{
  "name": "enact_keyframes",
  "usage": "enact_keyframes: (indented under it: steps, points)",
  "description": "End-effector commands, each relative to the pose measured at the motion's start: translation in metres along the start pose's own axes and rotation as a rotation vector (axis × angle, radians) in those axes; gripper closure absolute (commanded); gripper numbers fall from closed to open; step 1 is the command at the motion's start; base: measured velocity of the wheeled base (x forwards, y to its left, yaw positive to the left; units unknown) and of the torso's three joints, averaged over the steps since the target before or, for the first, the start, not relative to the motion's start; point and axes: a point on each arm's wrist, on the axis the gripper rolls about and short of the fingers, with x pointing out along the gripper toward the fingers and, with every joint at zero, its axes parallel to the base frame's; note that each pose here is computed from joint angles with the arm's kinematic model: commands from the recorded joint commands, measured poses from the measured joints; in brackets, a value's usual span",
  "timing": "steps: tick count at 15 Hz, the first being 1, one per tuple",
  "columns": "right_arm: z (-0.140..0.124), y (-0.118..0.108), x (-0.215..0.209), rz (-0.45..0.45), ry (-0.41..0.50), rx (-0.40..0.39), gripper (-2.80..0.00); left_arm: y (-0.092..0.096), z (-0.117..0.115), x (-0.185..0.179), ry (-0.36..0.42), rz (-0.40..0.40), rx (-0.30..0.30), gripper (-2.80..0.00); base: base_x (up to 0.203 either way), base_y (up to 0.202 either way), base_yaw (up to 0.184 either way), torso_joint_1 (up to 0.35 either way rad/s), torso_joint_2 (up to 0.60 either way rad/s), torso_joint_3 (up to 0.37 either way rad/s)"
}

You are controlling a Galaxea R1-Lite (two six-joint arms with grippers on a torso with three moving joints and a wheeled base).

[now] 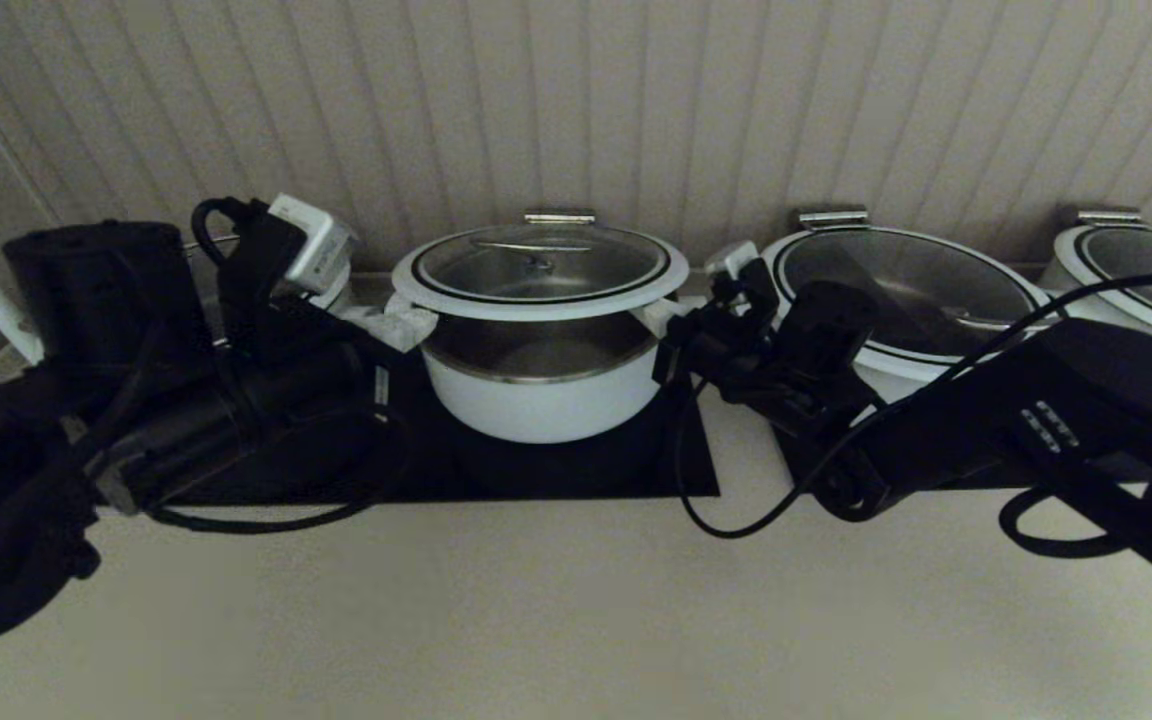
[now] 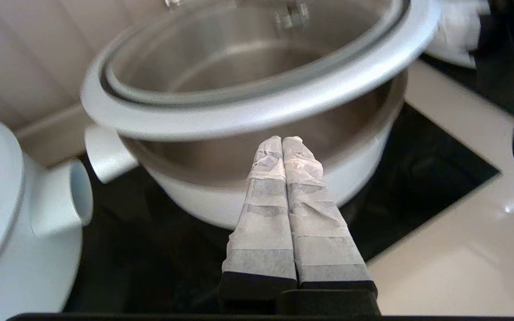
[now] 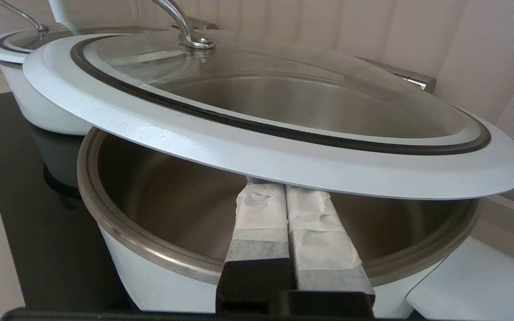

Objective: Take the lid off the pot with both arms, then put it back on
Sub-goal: Hold the pot lid with the right arm, then open the pot lid completely

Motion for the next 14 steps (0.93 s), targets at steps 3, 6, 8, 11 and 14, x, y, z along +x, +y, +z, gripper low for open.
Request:
enact_keyframes:
  steps: [3, 6, 8, 11, 14]
  points:
    - [-0.001, -0.001, 0.001, -0.001, -0.007, -0.002, 0.0, -0.005, -0.016, -0.008, 0.047, -0.016, -0.011, 0.0, 0.0, 0.0, 0.0, 0.0, 0.0, 0.0]
    - [-0.001, -0.002, 0.001, -0.002, -0.006, -0.002, 0.0, -0.02, -0.025, -0.004, 0.084, -0.071, -0.027, 0.0, 0.0, 0.0, 0.0, 0.0, 0.0, 0.0]
    - [-0.001, -0.001, 0.0, -0.002, -0.006, -0.002, 0.0, -0.03, -0.031, 0.003, 0.109, -0.108, -0.027, 0.0, 0.0, 0.0, 0.0, 0.0, 0.0, 0.0]
    - [-0.001, -0.002, 0.001, 0.0, -0.007, -0.003, 0.0, -0.041, -0.042, 0.013, 0.149, -0.145, -0.026, 0.0, 0.0, 0.0, 0.0, 0.0, 0.0, 0.0]
    - [-0.001, -0.002, 0.001, -0.001, -0.009, -0.003, 0.0, -0.042, -0.045, 0.027, 0.158, -0.14, -0.032, 0.0, 0.0, 0.0, 0.0, 0.0, 0.0, 0.0]
